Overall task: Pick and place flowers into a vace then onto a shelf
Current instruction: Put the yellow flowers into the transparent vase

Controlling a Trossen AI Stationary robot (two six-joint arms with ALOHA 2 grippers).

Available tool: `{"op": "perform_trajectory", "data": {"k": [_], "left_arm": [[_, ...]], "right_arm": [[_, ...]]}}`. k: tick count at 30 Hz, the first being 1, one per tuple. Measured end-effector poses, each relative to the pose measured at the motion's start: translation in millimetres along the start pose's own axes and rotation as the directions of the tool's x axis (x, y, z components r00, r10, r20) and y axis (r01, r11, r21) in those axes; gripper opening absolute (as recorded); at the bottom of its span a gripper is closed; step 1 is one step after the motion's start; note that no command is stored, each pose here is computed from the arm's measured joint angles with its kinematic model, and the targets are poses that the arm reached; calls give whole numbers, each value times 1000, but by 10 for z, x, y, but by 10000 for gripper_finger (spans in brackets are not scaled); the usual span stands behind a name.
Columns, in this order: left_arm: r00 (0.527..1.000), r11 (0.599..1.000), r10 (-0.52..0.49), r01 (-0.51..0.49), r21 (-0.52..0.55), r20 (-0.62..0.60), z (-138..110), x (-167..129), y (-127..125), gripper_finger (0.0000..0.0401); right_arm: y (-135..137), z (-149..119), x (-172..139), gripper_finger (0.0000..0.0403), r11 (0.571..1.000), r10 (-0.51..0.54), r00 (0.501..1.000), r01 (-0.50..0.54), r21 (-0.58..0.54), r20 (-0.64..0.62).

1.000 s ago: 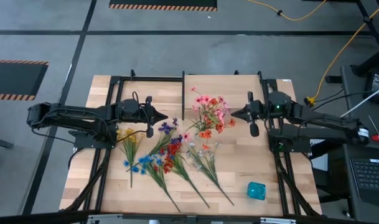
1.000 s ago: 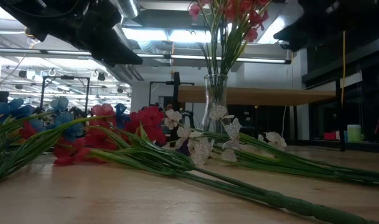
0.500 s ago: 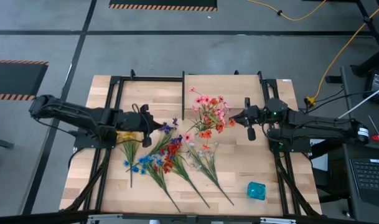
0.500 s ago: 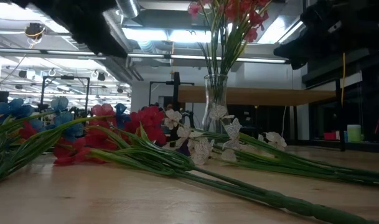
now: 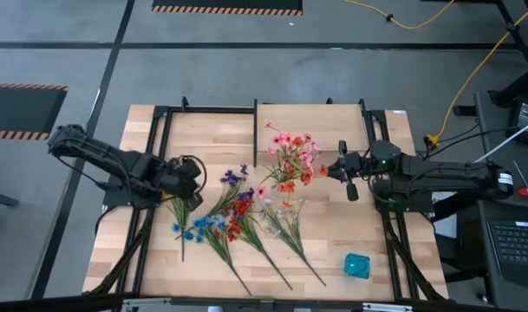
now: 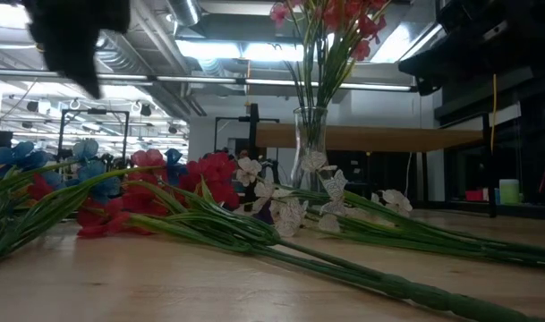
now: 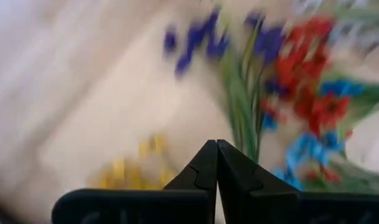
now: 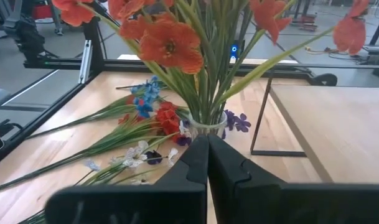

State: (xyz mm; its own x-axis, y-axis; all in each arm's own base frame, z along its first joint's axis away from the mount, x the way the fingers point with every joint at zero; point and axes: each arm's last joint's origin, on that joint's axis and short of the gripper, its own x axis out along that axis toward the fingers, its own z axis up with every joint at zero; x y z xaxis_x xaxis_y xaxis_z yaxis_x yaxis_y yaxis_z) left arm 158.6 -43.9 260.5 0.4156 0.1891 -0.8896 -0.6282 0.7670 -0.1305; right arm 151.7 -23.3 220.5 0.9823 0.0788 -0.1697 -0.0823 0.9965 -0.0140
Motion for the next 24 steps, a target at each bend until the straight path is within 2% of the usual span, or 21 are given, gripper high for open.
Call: {"op": "perform_trajectory", "data": {"k": [5,10,15,18,24], "left_arm": [[977,986,16,-51,-158,-213,-83,31,13,3],[943,963,-17,-74,-258,-332,-122,54,-12,3],[950,969,3,-80,-234,-312,-115,66,-14,4],[959,952,22,-106,-286,-283,-107,69,-8,10],[964,944,72,-150,-295,-257,-130,99,20,46]], "right_arm": [[-1,-2,0,5,1000,-2,1000,2,-17,-2],[-1,-3,0,5,1000,-3,1000,3,-26,-3],[-1,-4,0,5,999,-2,1000,2,-54,-4],[-1,-4,0,5,998,-2,1000,2,-71,-4],[-1,-5,0,5,997,-2,1000,2,-74,-5]]}}
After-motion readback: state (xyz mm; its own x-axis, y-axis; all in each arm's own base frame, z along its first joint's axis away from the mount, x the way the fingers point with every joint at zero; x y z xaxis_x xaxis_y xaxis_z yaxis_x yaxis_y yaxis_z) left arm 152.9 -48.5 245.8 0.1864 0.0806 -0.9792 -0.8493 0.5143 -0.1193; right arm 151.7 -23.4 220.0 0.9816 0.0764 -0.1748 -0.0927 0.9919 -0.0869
